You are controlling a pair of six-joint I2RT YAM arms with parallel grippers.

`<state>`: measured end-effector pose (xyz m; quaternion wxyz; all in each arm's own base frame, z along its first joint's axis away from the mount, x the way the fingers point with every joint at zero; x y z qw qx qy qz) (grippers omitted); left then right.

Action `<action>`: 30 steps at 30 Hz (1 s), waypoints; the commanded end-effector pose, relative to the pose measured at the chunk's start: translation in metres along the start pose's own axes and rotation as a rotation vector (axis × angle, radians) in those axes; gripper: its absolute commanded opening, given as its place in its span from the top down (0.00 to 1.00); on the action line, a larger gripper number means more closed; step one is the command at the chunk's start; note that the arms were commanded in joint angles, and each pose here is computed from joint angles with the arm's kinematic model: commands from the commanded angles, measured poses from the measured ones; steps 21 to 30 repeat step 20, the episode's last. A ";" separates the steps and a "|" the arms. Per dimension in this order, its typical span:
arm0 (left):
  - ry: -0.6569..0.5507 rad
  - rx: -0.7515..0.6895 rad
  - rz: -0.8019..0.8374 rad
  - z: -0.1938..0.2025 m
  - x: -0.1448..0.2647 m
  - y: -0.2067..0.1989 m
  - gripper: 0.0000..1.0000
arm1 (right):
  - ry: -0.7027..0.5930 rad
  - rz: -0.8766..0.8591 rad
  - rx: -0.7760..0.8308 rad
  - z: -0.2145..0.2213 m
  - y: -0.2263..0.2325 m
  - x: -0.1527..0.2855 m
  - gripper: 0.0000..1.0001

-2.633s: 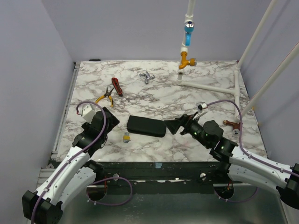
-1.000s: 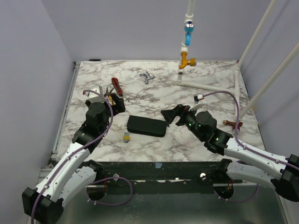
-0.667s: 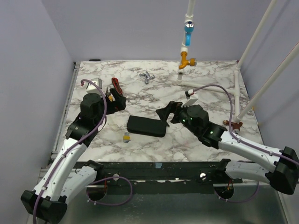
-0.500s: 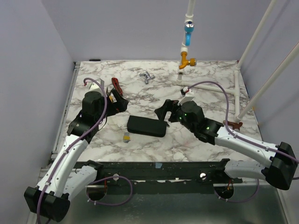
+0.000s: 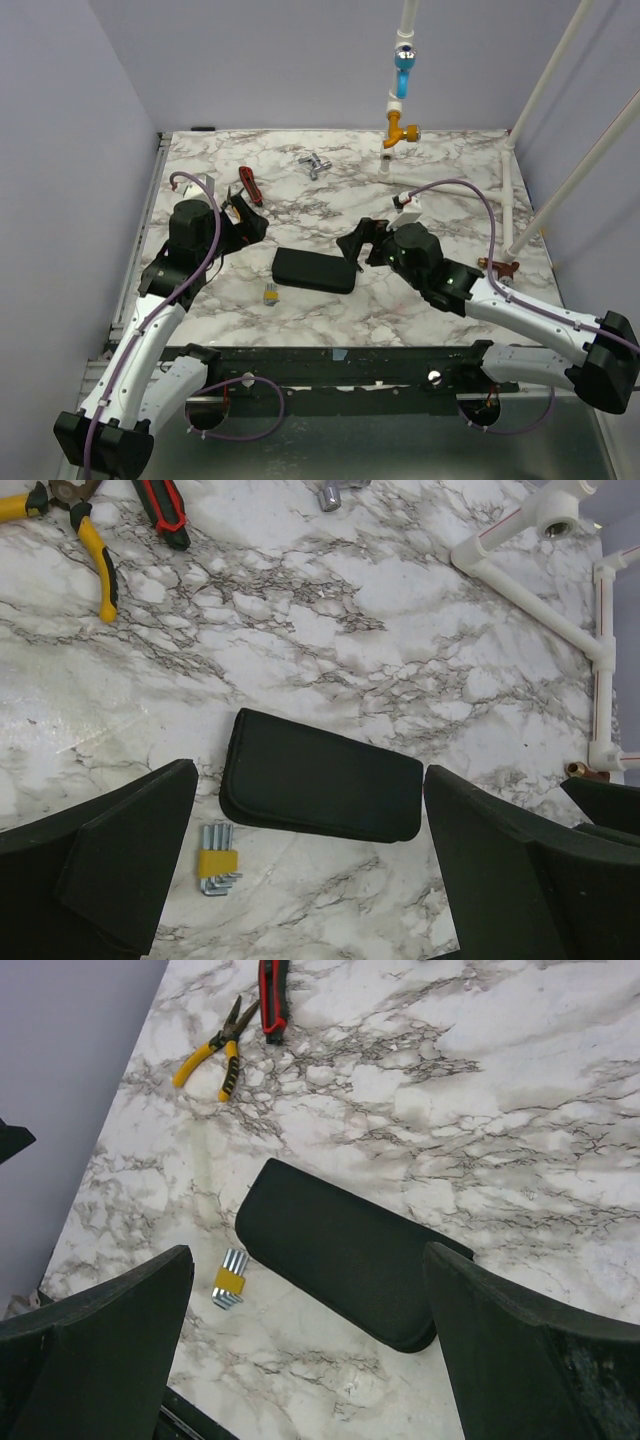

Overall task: Sort the hair-cutting tools
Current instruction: Reset both arms

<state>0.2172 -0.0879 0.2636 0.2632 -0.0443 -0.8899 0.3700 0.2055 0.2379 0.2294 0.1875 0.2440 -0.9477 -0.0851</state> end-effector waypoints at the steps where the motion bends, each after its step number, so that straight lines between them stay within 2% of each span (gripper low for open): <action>1: -0.013 0.010 -0.029 0.001 0.004 0.007 0.01 | -0.072 -0.011 -0.010 -0.009 -0.001 0.004 0.00; 30: 0.003 0.007 -0.058 0.005 0.003 0.012 0.02 | -0.100 -0.024 -0.021 -0.006 -0.003 0.006 0.00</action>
Point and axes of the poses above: each gripper's point midway between its finger pads, its own x axis back along the fingers, its own y axis along the line the jaws close on, z = x × y, the point moved 7 cm from there along x, back along the fingers, and after that the axes turned 14 degrees about x, right-handed, at the moved point
